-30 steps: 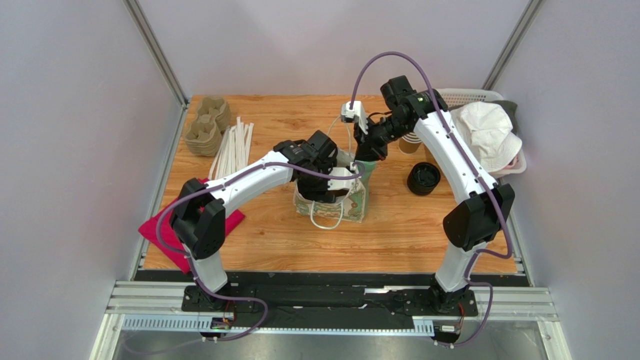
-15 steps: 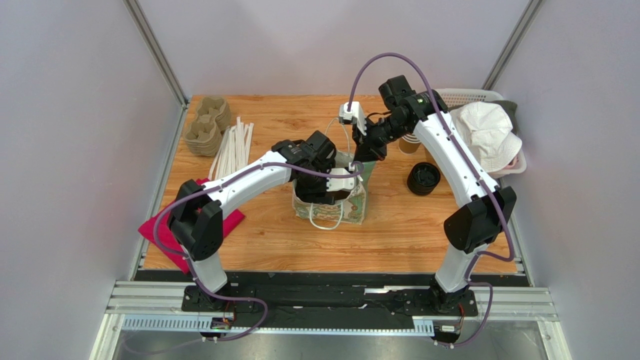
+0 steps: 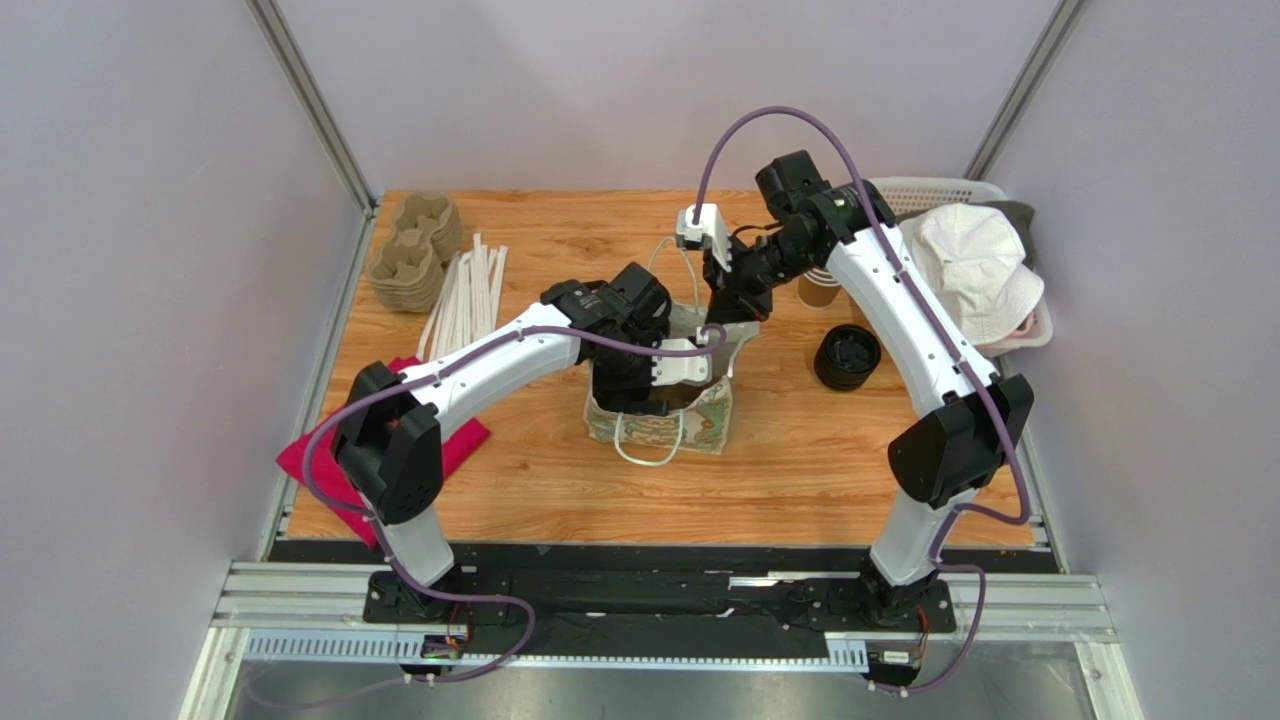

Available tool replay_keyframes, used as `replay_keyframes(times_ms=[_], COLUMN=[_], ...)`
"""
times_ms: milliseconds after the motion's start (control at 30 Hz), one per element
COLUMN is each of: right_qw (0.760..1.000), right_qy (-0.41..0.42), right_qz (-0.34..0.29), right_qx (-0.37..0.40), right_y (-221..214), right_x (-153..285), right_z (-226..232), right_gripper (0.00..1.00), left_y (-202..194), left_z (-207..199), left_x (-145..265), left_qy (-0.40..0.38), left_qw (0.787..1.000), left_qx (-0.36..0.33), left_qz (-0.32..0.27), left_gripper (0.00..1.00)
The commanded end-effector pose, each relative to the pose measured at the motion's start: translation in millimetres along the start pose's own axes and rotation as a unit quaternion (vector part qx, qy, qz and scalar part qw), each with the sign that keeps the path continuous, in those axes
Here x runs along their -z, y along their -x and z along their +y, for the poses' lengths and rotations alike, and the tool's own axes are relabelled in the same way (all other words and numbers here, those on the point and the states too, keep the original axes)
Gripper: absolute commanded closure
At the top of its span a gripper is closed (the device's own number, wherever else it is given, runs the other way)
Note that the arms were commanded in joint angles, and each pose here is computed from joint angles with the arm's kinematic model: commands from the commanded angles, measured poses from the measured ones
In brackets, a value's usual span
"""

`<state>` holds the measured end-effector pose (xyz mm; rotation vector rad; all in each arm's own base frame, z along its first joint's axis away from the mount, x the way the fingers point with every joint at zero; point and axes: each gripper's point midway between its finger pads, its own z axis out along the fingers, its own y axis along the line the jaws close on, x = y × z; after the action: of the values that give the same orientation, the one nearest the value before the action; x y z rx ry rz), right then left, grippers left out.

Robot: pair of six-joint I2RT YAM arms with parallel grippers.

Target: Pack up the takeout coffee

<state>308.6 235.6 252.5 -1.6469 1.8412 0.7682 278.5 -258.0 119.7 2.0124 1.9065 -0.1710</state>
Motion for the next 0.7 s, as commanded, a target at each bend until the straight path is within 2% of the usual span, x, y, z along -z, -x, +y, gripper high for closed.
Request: replay_keyframes(times_ms=[0,300,667], right_qw=[0.993,0.994,0.994], right_qy=[0.072,0.065,0.045], right_qz=[0.065,0.070,0.078], right_qx=[-0.071,-0.063,-0.064], right_y=[-27,-26,-22], right_x=[20,19,18], right_z=[60,59,54], right_gripper=[1.00,1.00,1.00], left_y=[9,19,18], left_z=[-5,-1,-1], left_x=[20,31,32], left_qy=[0.004,0.010,0.010], left_qw=[1.000,0.999,0.999], left_qx=[0.006,0.004,-0.005], left_qz=[-0.029,-0.046,-0.034], left_gripper=[0.01,0.01,0.01])
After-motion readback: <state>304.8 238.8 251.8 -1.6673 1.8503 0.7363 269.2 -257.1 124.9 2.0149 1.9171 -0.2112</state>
